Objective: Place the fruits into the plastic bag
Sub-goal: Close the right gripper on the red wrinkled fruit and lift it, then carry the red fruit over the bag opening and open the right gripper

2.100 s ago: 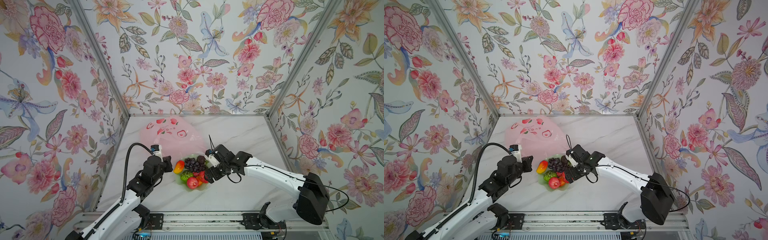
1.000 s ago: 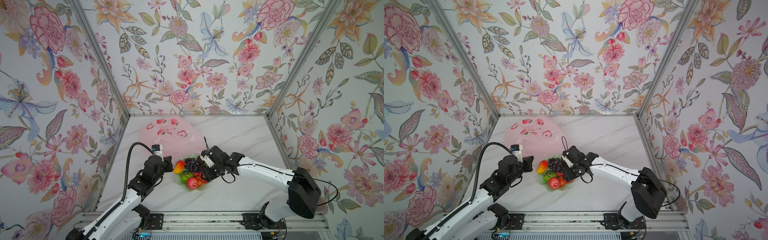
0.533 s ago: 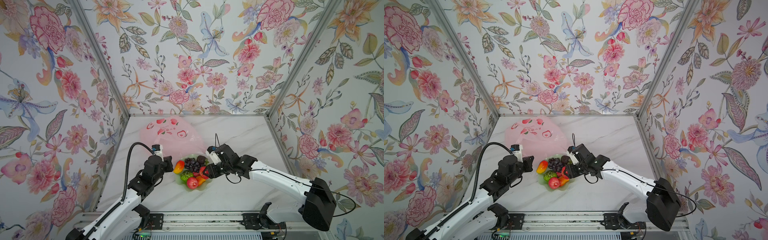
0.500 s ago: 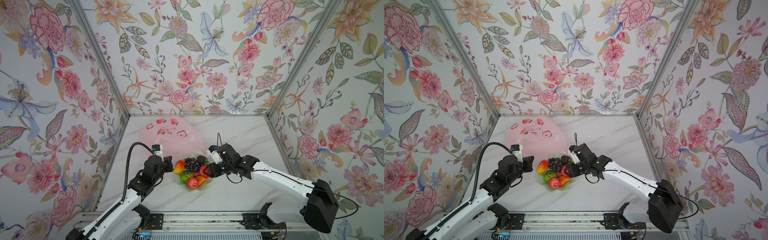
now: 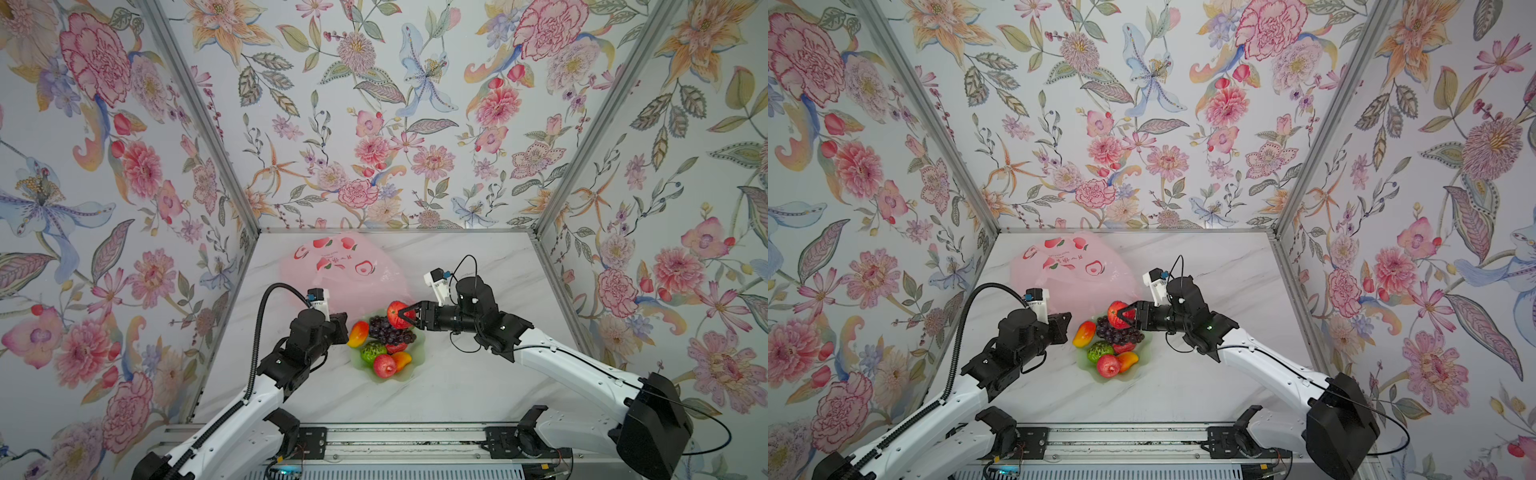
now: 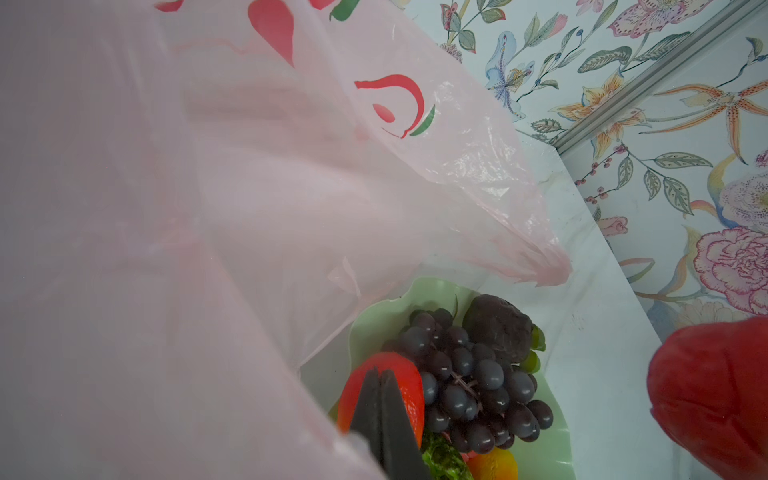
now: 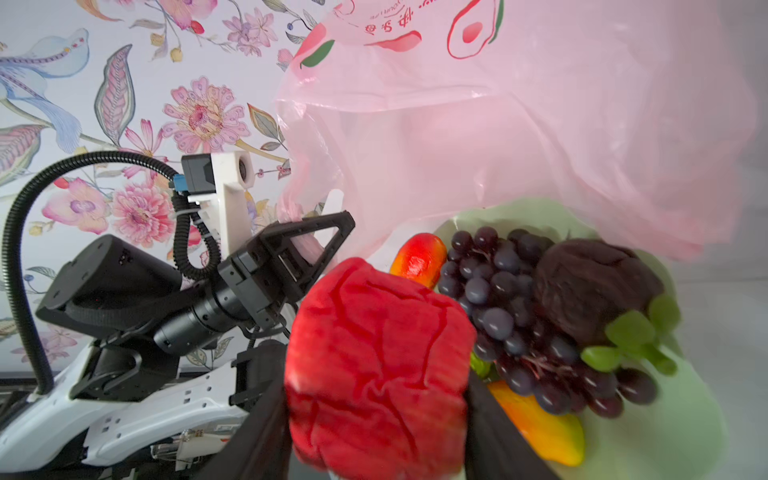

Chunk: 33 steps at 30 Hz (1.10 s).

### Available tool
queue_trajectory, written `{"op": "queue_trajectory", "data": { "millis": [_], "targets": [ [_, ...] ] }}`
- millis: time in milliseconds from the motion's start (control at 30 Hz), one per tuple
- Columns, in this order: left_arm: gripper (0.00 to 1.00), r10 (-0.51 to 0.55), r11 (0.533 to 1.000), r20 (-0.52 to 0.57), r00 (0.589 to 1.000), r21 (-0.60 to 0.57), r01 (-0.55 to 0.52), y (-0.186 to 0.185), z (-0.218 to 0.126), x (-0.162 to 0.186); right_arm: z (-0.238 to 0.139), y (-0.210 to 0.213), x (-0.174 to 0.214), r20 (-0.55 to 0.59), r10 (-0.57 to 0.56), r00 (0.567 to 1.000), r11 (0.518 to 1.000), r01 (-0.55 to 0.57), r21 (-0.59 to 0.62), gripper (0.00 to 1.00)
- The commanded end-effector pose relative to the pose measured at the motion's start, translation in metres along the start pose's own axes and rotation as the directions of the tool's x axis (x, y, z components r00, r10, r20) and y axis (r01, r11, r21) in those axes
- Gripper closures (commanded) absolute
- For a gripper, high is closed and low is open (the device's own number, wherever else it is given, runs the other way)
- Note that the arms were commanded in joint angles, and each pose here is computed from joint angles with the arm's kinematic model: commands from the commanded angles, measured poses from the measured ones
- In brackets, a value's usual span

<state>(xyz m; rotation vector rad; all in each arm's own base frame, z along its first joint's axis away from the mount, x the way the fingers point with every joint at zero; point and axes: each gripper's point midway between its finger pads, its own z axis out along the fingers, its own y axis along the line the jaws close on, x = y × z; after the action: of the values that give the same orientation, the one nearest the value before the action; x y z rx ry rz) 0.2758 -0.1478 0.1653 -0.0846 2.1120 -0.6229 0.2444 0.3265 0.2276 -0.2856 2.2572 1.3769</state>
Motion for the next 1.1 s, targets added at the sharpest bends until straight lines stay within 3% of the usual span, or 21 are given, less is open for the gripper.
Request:
{"op": "queue_trajectory", "data": {
  "millis": [0,267,500,833,1067],
  "targets": [
    [1.0,0.009,0.998,0.023,1.0,0.063,-0.011,-0.019,-0.003,-0.013,0.014,0.027,-0.023,0.024,-0.024,0.999,0.996,0.026,-0.085,0.46],
    [1.0,0.002,0.997,0.021,1.0,0.083,-0.004,-0.021,-0.004,-0.011,0.078,0.018,-0.047,-0.058,-0.093,0.994,0.996,0.094,0.002,0.46],
    [1.0,0.003,0.995,0.026,1.0,0.1,-0.005,-0.026,-0.005,-0.015,0.14,0.014,-0.032,-0.159,-0.145,0.977,0.987,0.154,0.048,0.46],
    [1.0,0.005,0.993,0.028,1.0,0.121,-0.009,-0.031,-0.007,-0.018,0.157,-0.02,-0.022,-0.177,-0.146,0.973,0.971,0.175,0.161,0.46],
    [1.0,-0.019,0.989,0.042,0.999,0.149,0.013,-0.036,-0.009,-0.022,0.174,-0.042,-0.04,-0.136,-0.158,0.978,0.942,0.191,0.278,0.46]
  ]
}}
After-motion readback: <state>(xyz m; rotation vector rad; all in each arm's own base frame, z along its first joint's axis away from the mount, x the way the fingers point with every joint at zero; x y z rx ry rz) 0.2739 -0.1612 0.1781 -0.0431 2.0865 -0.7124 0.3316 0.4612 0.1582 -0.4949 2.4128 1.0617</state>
